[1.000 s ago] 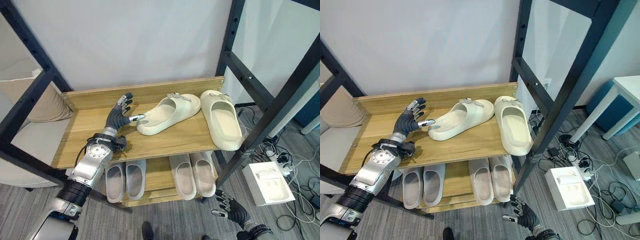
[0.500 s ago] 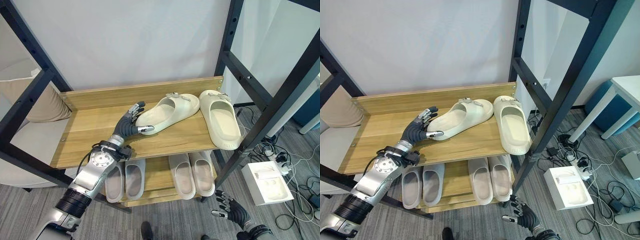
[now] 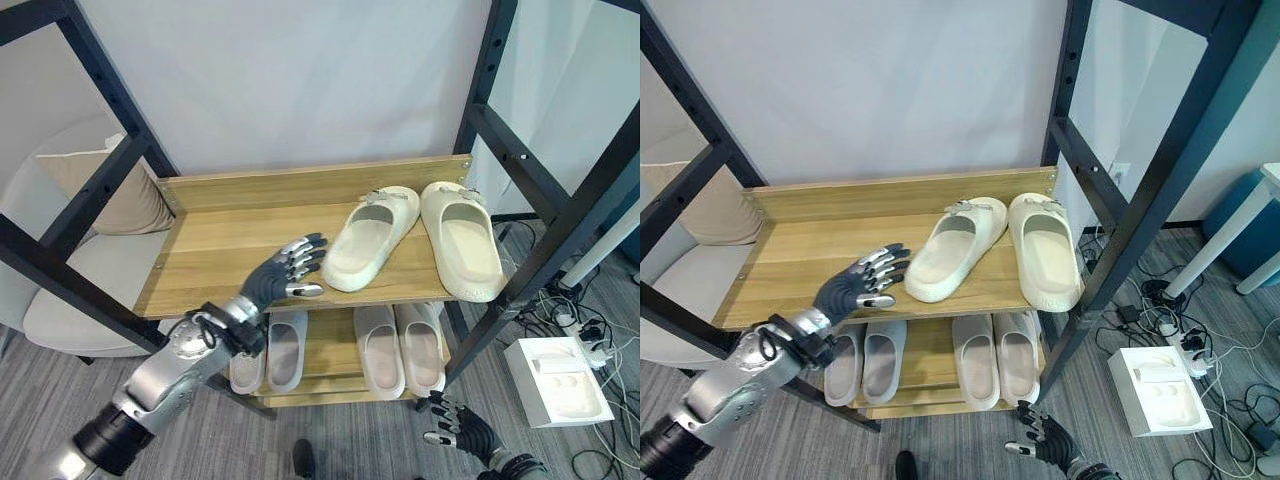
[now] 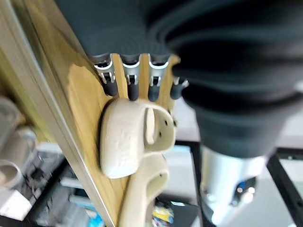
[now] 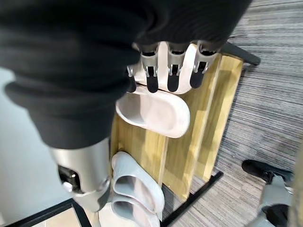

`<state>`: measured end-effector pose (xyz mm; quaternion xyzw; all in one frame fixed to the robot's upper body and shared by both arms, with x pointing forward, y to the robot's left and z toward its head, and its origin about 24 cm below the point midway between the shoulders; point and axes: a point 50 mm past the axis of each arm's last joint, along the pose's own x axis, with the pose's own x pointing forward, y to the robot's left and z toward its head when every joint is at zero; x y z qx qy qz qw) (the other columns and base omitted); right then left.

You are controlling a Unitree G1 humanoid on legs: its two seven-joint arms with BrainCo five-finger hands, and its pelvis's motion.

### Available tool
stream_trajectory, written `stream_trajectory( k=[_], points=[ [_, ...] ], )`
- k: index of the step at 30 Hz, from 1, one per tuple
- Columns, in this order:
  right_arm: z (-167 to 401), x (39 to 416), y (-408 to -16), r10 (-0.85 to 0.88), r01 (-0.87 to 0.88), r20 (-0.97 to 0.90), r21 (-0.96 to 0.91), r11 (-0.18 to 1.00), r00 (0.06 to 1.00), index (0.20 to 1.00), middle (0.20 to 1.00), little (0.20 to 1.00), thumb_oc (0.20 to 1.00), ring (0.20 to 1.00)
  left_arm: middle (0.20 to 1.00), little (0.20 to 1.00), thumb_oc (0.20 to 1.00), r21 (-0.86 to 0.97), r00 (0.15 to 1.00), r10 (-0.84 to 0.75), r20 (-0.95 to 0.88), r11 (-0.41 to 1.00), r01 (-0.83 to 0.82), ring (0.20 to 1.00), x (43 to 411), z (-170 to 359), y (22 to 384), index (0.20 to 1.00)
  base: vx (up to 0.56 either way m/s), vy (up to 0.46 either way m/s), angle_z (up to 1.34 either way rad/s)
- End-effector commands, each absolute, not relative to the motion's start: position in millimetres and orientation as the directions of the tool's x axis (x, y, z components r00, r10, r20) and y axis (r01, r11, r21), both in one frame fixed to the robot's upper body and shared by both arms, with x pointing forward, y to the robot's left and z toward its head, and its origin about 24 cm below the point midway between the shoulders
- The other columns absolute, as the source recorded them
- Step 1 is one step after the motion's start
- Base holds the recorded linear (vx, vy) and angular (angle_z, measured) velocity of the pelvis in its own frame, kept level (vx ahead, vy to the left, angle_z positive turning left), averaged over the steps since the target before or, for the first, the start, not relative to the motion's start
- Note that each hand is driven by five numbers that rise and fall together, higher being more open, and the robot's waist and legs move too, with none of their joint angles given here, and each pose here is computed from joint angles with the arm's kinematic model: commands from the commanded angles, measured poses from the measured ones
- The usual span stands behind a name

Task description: Arrange the slippers neatly on the shoe rack.

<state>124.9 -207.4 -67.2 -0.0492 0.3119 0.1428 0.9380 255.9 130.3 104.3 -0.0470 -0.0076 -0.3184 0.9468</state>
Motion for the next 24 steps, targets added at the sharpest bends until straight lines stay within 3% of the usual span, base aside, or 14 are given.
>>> stream_trajectory(
  k=[1, 8, 15, 21, 24],
  points=[
    [-46, 145, -200, 0.27, -0.3, -0.474, 0.012, 0.954, 0.838, 1.0, 1.0, 1.0, 1.0, 1.0, 1.0, 1.0, 1.0, -0.067, 0.795, -0.588, 0.15, 0.796, 0.601, 1.0, 276, 130, 125, 1.0, 0.0, 0.0, 0.0],
    [-47, 147, -198, 0.262, -0.293, -0.475, 0.01, 0.956, 0.84, 1.0, 1.0, 1.0, 1.0, 1.0, 1.0, 1.0, 1.0, -0.119, 0.75, -0.625, 0.217, 0.745, 0.656, 1.0, 286, 140, 84, 1.0, 0.0, -0.001, 0.0],
    [-49, 148, -196, 0.258, -0.286, -0.478, 0.017, 0.958, 0.839, 1.0, 1.0, 1.0, 1.0, 1.0, 1.0, 1.0, 1.0, -0.124, 0.734, -0.633, 0.247, 0.73, 0.672, 1.0, 291, 147, 68, 1.0, 0.0, 0.0, 0.0],
    [-51, 150, -191, 0.257, -0.269, -0.455, 0.04, 0.962, 0.852, 1.0, 1.0, 1.0, 1.0, 1.0, 1.0, 1.0, 1.0, 0.238, 0.775, -0.513, 0.369, 0.858, 0.455, 1.0, 301, 172, 104, 1.0, 0.0, 0.0, 0.0],
    [-51, 152, -188, 0.245, -0.253, -0.438, 0.04, 0.967, 0.865, 1.0, 1.0, 1.0, 1.0, 1.0, 1.0, 1.0, 1.0, 0.263, 0.837, -0.375, 0.398, 0.921, 0.287, 1.0, 303, 166, 131, 1.0, 0.0, 0.0, 0.0]
  ],
)
